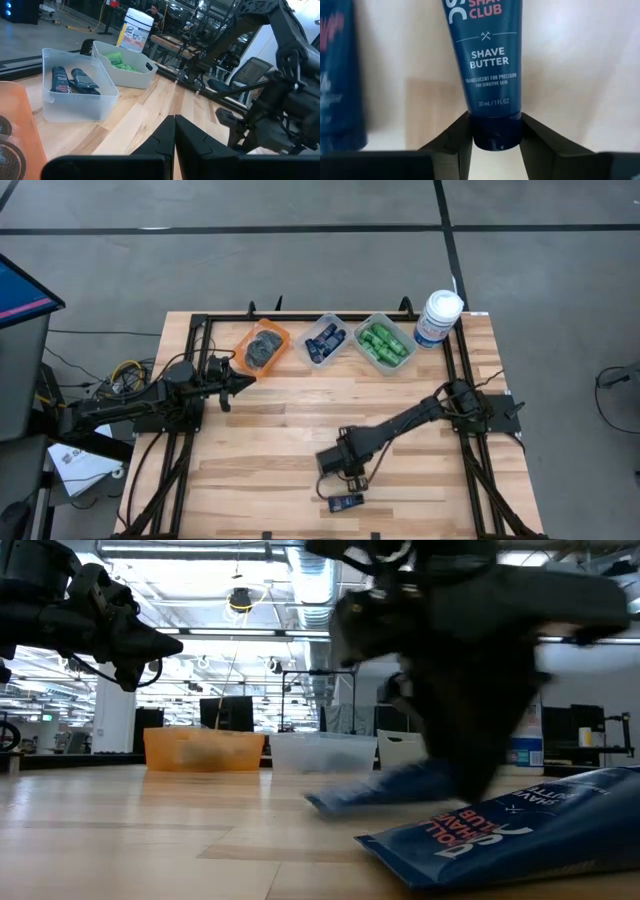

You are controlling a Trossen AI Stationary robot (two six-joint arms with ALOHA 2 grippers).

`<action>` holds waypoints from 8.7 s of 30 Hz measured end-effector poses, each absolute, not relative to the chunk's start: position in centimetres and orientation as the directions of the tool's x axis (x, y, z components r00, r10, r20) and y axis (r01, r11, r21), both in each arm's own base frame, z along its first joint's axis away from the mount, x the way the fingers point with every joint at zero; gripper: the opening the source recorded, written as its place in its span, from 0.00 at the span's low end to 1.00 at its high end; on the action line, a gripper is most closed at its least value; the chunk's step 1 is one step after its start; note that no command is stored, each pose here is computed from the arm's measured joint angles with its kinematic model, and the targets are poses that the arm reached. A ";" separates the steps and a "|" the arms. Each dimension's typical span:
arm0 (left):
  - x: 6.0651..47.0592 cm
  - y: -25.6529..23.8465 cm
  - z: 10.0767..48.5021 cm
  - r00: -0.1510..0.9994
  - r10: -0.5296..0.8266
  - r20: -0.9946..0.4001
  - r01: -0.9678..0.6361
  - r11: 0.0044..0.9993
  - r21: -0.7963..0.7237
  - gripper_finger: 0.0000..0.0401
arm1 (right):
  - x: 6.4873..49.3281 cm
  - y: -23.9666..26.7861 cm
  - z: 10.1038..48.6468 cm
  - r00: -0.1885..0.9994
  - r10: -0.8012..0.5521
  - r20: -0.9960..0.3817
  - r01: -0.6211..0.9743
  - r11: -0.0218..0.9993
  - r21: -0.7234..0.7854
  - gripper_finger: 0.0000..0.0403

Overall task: Pick & Place Travel size toiletries
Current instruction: Put the dark blue shave cream into the transparent bin, then return to Home Position

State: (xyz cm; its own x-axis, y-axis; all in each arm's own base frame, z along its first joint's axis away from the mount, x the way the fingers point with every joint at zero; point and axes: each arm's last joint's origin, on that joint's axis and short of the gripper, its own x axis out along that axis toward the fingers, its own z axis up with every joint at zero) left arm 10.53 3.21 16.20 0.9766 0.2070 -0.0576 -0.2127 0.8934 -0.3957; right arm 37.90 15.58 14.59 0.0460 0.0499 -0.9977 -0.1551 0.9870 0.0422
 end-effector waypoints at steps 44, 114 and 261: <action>10.6 3.2 16.4 0.978 0.207 -0.040 -0.205 0.896 -0.394 0.01 | 41.3 -14.5 23.6 0.349 -0.203 -0.915 0.743 0.655 0.138 0.33; 10.9 3.3 16.2 0.977 0.203 -0.058 -0.209 0.894 -0.396 0.01 | 39.1 19.5 31.1 0.357 0.046 -0.933 0.106 0.990 0.090 0.66; 11.2 3.4 16.8 0.979 0.204 -0.001 -0.188 0.901 -0.390 0.01 | 17.6 -5.3 25.9 0.982 -0.181 -0.053 0.187 0.898 0.398 0.01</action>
